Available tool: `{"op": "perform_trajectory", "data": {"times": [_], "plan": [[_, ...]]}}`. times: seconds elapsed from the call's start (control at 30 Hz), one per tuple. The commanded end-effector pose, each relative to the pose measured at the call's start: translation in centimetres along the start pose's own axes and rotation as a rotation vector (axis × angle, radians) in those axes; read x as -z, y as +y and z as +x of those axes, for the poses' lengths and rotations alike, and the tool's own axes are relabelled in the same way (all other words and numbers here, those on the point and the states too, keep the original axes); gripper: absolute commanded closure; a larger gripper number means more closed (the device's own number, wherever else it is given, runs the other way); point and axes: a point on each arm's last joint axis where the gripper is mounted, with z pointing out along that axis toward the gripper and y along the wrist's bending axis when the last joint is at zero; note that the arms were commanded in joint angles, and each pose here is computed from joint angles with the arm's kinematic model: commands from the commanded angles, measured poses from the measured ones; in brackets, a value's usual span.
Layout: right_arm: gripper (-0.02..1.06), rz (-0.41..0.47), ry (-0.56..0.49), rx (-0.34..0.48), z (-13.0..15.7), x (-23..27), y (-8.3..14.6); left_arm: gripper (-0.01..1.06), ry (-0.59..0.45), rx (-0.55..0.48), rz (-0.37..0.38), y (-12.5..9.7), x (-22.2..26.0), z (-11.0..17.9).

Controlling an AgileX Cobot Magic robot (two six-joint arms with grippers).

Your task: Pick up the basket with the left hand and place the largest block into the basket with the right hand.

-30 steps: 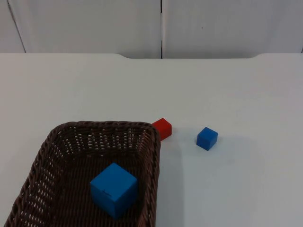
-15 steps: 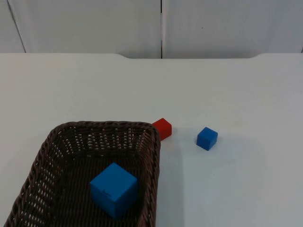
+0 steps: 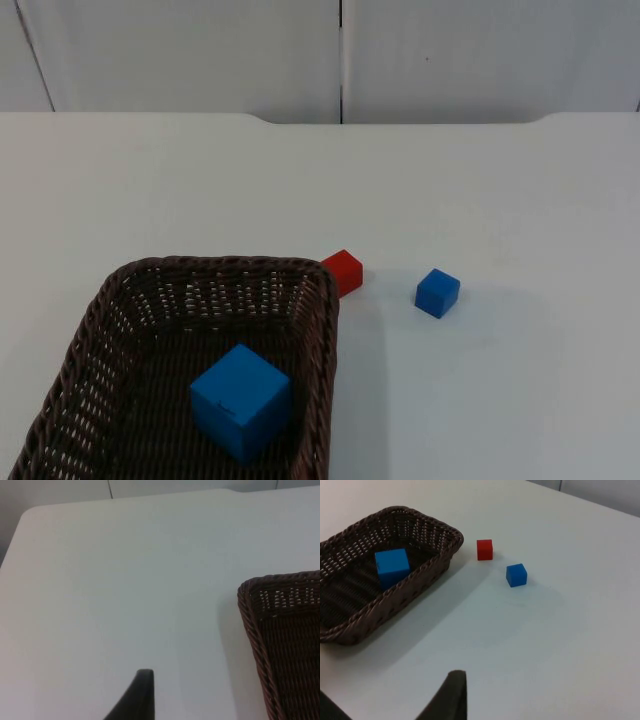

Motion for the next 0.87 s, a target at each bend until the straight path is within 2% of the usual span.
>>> {"op": "perform_trajectory", "data": {"times": [0.0, 0.57, 0.83], "plan": [[-0.01, 0.014, -0.008, -0.007, -0.02, 0.03, 0.01, 0.00, -0.003, 0.005, -0.003, 0.01, -0.04, 0.07], [-0.01, 0.327, 0.008, -0.171, -0.14, -0.17, 0.24, 0.00, -0.003, 0.005, -0.003, 0.01, -0.04, 0.07], [-0.01, 0.413, 0.012, -0.216, -0.18, -0.23, 0.28, 0.00, -0.003, 0.005, -0.003, 0.01, -0.04, 0.07]]}}
